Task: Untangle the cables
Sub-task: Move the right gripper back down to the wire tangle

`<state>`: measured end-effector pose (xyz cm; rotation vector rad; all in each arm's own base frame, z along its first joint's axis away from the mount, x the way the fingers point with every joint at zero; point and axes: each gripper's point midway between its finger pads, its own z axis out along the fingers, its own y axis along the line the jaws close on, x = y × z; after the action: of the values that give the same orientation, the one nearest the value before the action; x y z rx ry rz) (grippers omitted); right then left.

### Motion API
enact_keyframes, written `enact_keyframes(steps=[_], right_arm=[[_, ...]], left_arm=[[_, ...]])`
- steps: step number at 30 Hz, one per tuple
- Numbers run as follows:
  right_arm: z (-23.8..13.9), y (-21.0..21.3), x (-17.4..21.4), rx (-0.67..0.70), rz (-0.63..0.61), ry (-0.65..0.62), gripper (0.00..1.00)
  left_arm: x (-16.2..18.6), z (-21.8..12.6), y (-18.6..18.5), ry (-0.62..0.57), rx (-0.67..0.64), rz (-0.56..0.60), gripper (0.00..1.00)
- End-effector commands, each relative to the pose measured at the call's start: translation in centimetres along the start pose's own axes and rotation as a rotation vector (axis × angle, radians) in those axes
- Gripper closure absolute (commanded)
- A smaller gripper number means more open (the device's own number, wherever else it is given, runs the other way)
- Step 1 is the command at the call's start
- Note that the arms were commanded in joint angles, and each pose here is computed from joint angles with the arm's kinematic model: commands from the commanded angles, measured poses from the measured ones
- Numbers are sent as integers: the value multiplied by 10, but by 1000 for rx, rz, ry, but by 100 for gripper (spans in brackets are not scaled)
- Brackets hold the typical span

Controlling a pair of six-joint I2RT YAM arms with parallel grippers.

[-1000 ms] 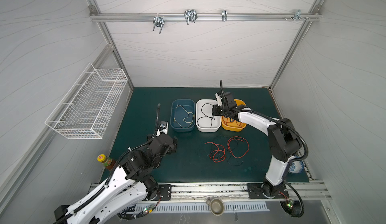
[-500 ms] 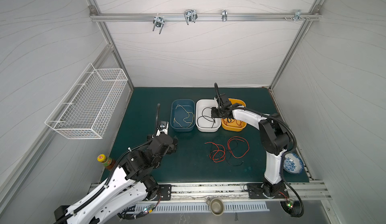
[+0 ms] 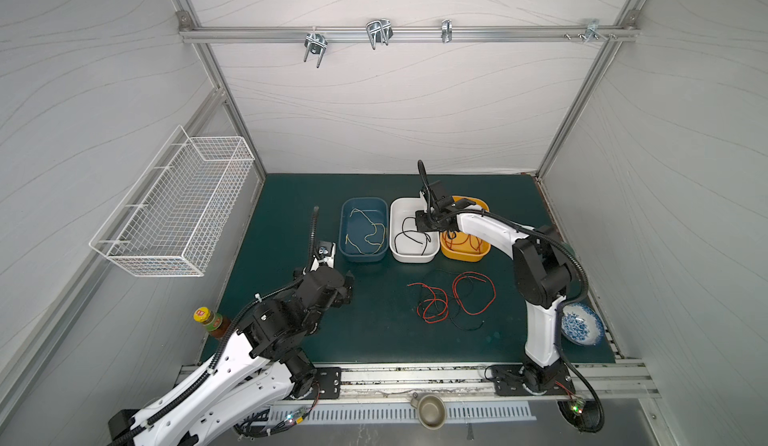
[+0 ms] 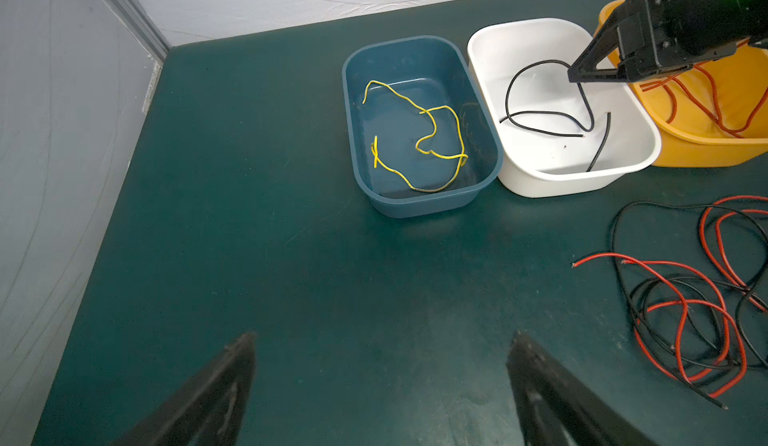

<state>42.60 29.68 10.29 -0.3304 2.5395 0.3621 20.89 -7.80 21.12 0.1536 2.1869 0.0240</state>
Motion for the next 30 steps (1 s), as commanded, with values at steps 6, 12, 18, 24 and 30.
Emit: enact_keyframes(steps=[6,12,18,24,30], right_arm=[[-26,6,-9,18,-28,-11,67],[-75,18,-21,-24,-32,-105,52],[-126,23,-6,-63,-31,-185,33],[-162,12,31,-85,-13,-217,13],[-180,-6,81,-68,8,-201,1]], left_arm=[[-10,-1,-2,-33,8,-26,5],[-9,0,-2,-31,6,-26,5],[-8,1,-2,-24,6,-20,5],[-6,3,-4,-11,4,-14,5],[-3,8,-7,14,3,0,5]])
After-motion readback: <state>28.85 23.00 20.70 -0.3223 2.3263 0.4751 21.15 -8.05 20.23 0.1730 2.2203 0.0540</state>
